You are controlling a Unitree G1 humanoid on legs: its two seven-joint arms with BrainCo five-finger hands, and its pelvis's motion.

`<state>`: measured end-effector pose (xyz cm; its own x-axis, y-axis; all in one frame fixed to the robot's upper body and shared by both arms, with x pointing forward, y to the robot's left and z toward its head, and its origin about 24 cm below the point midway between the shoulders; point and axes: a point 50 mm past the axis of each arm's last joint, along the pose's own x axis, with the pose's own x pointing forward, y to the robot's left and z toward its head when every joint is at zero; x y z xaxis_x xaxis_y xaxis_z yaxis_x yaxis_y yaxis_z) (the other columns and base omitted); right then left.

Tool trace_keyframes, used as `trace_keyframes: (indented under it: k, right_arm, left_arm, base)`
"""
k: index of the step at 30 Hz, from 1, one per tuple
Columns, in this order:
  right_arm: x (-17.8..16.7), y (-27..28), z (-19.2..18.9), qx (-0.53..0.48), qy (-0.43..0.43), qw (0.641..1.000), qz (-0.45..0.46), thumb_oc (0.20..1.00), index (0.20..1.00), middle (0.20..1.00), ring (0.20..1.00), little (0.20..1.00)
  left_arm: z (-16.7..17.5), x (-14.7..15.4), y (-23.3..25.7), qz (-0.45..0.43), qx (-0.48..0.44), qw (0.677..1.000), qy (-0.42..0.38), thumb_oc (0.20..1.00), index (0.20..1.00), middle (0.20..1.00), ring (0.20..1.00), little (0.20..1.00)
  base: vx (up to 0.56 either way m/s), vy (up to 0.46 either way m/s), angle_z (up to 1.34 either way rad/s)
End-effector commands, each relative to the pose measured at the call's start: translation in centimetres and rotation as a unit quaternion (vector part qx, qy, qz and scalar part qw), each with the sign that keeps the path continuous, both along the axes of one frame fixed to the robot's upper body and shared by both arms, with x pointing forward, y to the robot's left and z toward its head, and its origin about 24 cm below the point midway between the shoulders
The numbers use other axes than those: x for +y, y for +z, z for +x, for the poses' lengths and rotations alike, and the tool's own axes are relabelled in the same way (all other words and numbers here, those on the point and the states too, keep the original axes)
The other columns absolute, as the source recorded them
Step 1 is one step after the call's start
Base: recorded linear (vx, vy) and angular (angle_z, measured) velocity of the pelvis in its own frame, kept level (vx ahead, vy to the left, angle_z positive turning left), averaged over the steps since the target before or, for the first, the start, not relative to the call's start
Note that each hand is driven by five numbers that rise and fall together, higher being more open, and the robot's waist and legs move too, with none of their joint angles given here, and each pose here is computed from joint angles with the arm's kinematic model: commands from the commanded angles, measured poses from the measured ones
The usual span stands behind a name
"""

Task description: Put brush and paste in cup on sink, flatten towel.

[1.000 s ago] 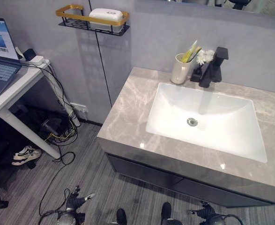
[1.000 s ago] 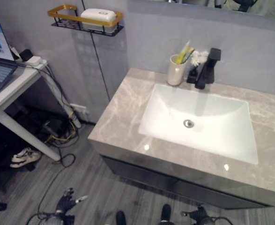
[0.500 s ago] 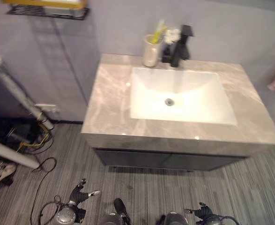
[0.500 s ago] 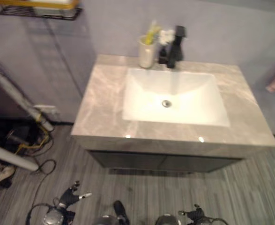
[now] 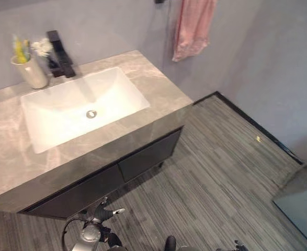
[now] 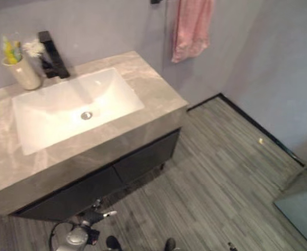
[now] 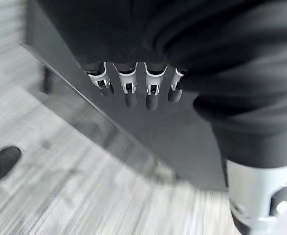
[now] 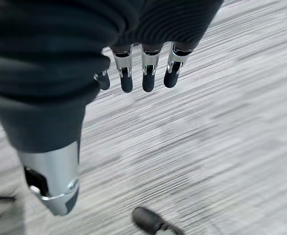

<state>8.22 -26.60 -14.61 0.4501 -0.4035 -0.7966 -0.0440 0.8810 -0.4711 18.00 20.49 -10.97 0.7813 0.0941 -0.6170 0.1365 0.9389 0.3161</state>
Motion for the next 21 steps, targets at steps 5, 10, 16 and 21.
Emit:
trace_keyframes:
  k: [5, 10, 16, 21]
  right_arm:
    - [-2.0, 3.3, 6.8, -0.108, 0.045, 0.992, -0.056, 1.0, 1.0, 1.0, 1.0, 1.0]
    - [-2.3, 4.8, 9.1, -0.155, 0.045, 0.985, -0.065, 1.0, 1.0, 1.0, 1.0, 1.0]
    - [0.2, 5.9, 11.6, -0.2, 0.094, 0.974, -0.05, 1.0, 1.0, 1.0, 1.0, 1.0]
    - [3.4, 6.1, 13.1, -0.209, 0.178, 0.961, -0.037, 1.0, 1.0, 1.0, 1.0, 1.0]
  left_arm:
    - [2.4, -0.4, 1.4, -0.006, -0.056, 0.998, 0.022, 1.0, 1.0, 1.0, 1.0, 1.0]
    - [2.2, 0.3, 1.3, 0.014, -0.047, 0.999, 0.023, 1.0, 1.0, 1.0, 1.0, 1.0]
    - [3.4, 0.6, 2.3, 0.047, -0.073, 0.996, 0.002, 1.0, 1.0, 1.0, 1.0, 1.0]
    - [3.3, 2.2, 2.7, 0.069, -0.077, 0.994, 0.021, 1.0, 1.0, 1.0, 1.0, 1.0]
  base:
    - [0.01, -0.007, -1.39]
    - [0.06, 0.162, -1.2]
    - [0.01, 0.28, -0.74]
    - [-0.06, 0.107, -1.03]
